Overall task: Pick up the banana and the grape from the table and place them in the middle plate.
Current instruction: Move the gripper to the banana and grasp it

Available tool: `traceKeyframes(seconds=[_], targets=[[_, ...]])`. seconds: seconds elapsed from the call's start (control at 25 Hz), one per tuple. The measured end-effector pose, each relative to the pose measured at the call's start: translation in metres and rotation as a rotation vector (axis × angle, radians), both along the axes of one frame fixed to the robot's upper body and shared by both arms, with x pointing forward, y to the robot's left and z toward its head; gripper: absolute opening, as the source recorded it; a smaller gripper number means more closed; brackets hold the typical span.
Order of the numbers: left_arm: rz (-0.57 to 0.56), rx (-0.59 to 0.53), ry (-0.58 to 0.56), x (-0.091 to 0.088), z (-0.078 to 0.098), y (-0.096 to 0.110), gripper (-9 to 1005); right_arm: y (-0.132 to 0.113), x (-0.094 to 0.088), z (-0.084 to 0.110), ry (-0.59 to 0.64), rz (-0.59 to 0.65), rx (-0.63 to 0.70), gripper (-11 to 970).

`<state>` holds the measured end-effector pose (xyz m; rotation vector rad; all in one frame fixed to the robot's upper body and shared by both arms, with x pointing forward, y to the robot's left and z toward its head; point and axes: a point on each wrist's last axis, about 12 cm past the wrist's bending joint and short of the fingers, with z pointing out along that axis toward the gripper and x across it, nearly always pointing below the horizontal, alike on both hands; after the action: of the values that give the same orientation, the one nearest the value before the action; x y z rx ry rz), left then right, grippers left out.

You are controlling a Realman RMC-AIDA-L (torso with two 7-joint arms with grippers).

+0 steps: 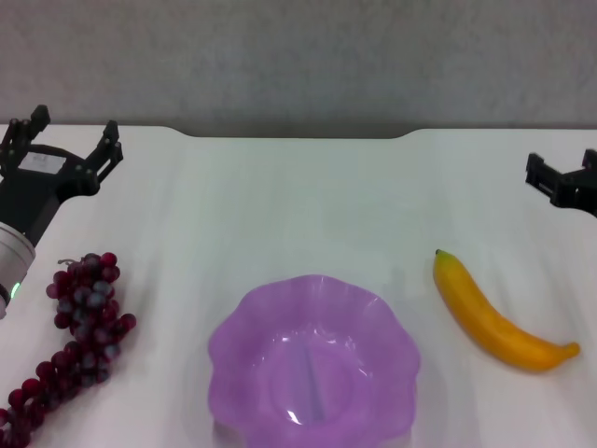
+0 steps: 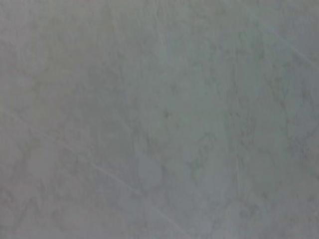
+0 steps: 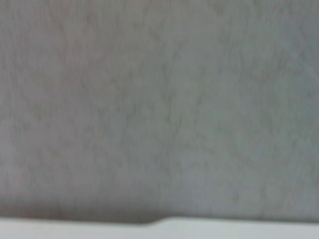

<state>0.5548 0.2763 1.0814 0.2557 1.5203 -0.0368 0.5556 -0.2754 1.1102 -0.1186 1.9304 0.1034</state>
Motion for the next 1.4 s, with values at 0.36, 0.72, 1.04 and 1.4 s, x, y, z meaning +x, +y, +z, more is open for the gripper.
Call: traceKeyframes(seconds=[0.36, 0.72, 1.04, 1.4], targets=[[0.002, 0.001, -0.001, 0.001, 0.001, 0.001, 880, 0.004, 0.015, 0.005, 0.228, 0.092, -0.035, 771], [0.006, 0.003, 0.001, 0.000, 0.000, 0.003, 879, -0.007, 0.022, -0.009, 0.380, 0.180, 0.055, 771], [0.006, 0.004, 0.002, 0.001, 0.000, 0.003, 879, -0.001, 0.034, -0.029, 0.514, 0.229, 0.053, 770], [0.004, 0.003, 0.002, 0.000, 0.000, 0.002, 879, 0.009, 0.039, -0.043, 0.596, 0.268, 0.035, 769]])
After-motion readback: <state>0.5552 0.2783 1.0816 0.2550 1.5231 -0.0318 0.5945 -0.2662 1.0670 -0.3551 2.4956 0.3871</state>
